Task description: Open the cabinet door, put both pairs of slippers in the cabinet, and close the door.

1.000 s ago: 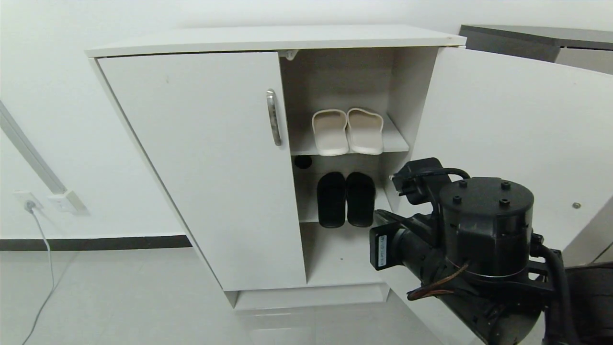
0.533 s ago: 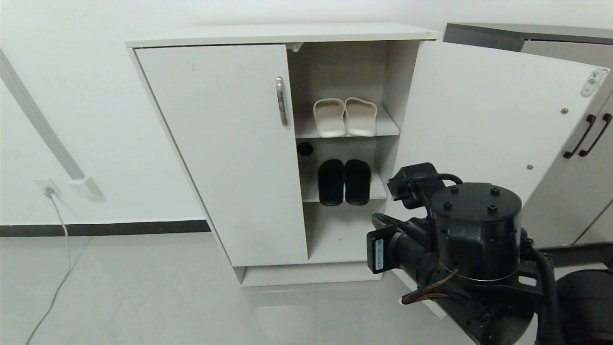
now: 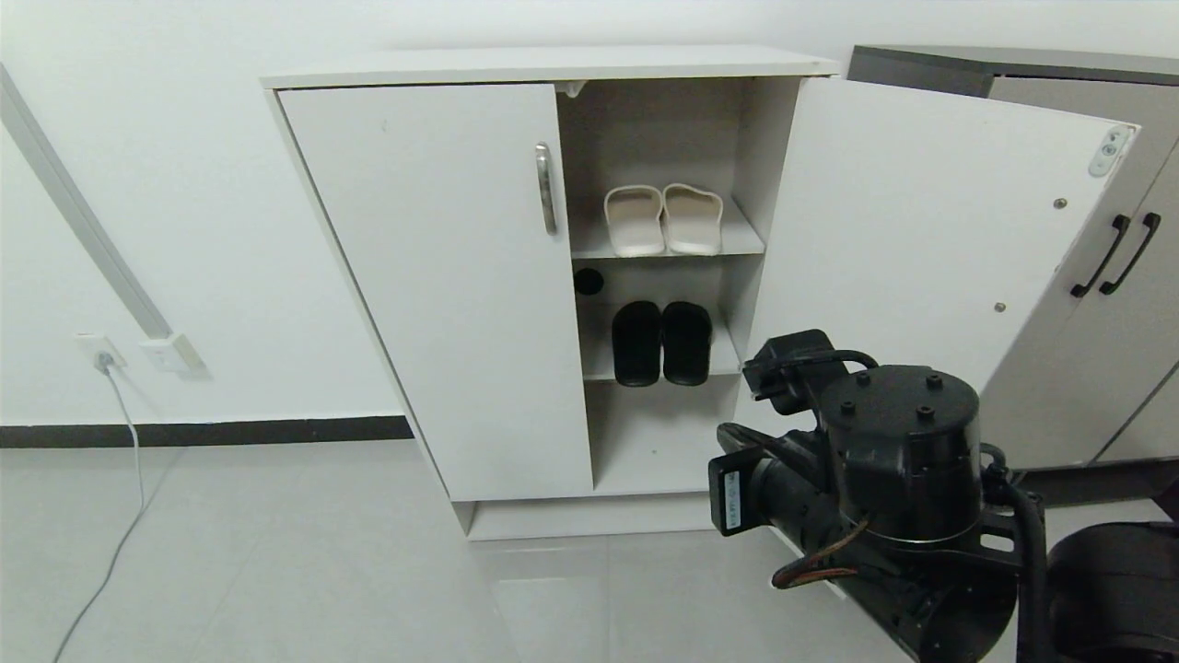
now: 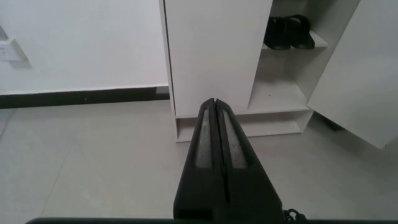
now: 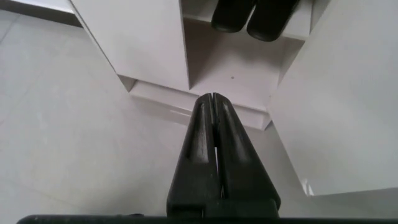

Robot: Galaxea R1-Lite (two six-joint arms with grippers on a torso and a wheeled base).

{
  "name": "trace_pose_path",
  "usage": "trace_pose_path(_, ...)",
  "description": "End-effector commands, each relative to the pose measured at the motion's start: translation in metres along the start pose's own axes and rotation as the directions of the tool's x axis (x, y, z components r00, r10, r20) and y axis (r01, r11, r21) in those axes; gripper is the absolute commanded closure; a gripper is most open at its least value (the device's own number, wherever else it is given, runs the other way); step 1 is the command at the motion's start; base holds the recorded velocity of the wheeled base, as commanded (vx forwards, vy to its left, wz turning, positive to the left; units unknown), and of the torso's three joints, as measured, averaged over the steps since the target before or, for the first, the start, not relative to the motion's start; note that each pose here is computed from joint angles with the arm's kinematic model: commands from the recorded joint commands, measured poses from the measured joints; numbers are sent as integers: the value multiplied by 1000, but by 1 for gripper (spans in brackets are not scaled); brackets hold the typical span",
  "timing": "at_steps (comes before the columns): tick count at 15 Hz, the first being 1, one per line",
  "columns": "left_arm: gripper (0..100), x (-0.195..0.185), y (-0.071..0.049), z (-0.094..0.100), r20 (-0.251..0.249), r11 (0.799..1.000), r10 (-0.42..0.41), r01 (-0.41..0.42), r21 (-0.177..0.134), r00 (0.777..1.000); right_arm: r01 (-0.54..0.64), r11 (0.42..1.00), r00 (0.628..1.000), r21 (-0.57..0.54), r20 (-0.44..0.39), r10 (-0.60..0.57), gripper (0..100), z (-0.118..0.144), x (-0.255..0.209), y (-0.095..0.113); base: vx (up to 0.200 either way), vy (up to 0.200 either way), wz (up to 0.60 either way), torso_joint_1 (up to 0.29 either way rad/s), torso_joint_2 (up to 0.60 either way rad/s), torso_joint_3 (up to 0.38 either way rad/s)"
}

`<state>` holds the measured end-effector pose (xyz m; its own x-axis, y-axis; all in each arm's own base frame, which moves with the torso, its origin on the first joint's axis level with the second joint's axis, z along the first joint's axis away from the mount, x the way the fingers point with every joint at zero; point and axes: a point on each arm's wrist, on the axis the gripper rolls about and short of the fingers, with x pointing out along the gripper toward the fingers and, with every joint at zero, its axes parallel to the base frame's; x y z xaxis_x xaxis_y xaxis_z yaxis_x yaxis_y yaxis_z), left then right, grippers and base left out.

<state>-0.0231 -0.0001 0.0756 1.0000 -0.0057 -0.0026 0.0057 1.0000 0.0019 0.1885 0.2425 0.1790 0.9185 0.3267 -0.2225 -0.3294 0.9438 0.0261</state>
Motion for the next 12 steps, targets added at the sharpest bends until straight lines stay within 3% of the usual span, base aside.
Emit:
trace_pose_path(1, 100, 0, 0, 0, -1, 1000, 1, -1, 1, 1000, 2, 1000, 1000, -9, -9, -2, 100, -3, 1, 0, 0, 0, 0, 0, 0, 0)
trace_pose_path(12, 100, 0, 0, 0, -1, 1000, 3, -3, 0, 1000, 12, 1000, 1000, -14, -15, -12, 100, -5, 3, -2, 0, 0, 0, 0, 0, 0)
